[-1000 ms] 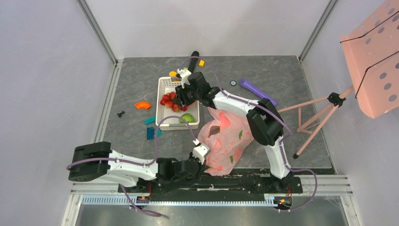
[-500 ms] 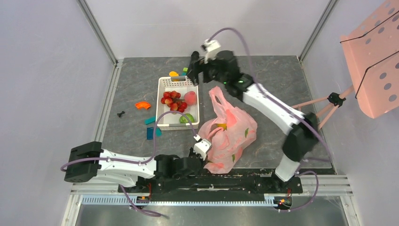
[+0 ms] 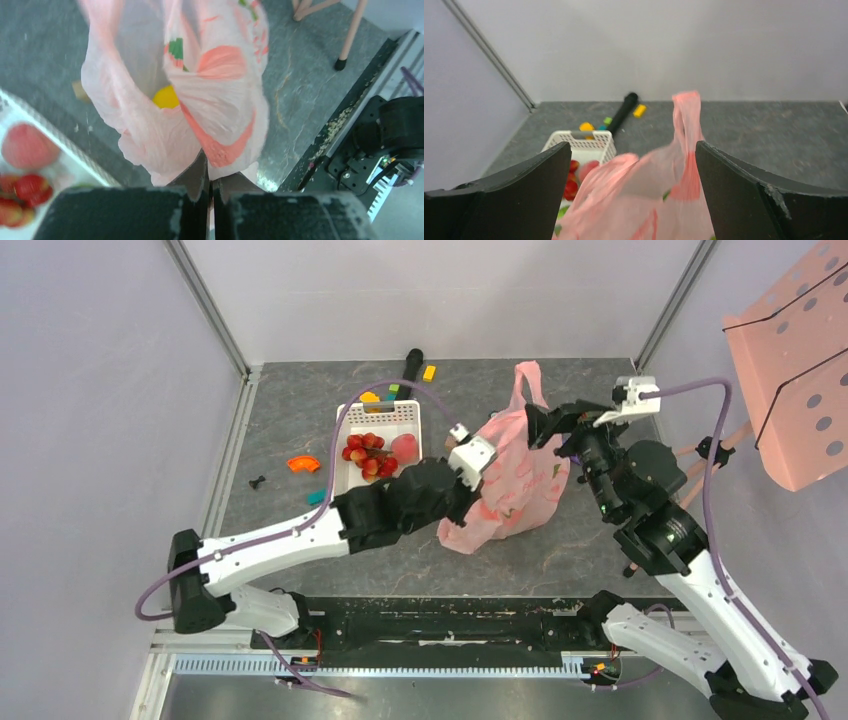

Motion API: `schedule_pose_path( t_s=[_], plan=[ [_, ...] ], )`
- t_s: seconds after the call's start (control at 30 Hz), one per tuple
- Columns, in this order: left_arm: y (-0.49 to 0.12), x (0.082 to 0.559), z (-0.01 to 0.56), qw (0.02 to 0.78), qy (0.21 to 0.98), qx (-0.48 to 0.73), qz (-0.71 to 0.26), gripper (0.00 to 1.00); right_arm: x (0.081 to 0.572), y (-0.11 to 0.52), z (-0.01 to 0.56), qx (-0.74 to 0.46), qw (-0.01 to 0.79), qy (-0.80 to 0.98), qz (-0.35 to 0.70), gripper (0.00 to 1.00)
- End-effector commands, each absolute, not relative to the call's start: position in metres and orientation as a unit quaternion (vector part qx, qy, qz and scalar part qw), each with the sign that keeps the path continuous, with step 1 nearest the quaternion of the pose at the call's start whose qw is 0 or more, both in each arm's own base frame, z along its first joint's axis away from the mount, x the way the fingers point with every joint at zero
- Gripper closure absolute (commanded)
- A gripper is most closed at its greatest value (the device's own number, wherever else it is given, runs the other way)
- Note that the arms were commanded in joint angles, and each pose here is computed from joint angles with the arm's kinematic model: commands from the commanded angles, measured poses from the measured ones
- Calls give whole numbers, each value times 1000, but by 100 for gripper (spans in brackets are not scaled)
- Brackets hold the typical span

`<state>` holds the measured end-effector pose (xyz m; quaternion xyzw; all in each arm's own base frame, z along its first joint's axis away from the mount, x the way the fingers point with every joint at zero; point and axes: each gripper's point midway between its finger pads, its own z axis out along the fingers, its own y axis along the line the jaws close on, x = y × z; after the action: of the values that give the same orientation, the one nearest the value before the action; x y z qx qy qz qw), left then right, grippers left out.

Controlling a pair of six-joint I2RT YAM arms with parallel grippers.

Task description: Take the fake fruits out of the plastic bag

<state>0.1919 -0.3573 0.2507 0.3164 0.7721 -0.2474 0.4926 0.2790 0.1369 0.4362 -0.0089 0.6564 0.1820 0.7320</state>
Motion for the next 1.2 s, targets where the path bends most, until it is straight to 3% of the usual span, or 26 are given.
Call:
schedule_pose_path(
  t_s=[0.0, 0.4, 0.73, 0.83, 1.0, 1.17],
  plan=[
    [-386, 191, 288, 473, 727, 434, -242, 98, 267, 102, 402, 38, 715, 686, 132, 3],
    [-408, 239, 346, 530, 653, 527, -122, 98, 236, 57, 412, 76, 718, 687, 88, 4],
    [-413, 246, 348, 494, 675, 525, -161, 98, 229, 32, 402, 125, 704, 698, 51, 12],
    [-406, 249, 345, 486, 674, 536, -149, 98, 238, 36, 388, 114, 675, 728, 16, 16],
    [-389, 268, 354, 500, 670, 536, -115, 98, 266, 65, 357, 69, 622, 780, -13, 14],
    [-381, 275, 348, 499, 655, 562, -73, 98, 294, 76, 367, 59, 620, 782, -19, 18]
  ],
)
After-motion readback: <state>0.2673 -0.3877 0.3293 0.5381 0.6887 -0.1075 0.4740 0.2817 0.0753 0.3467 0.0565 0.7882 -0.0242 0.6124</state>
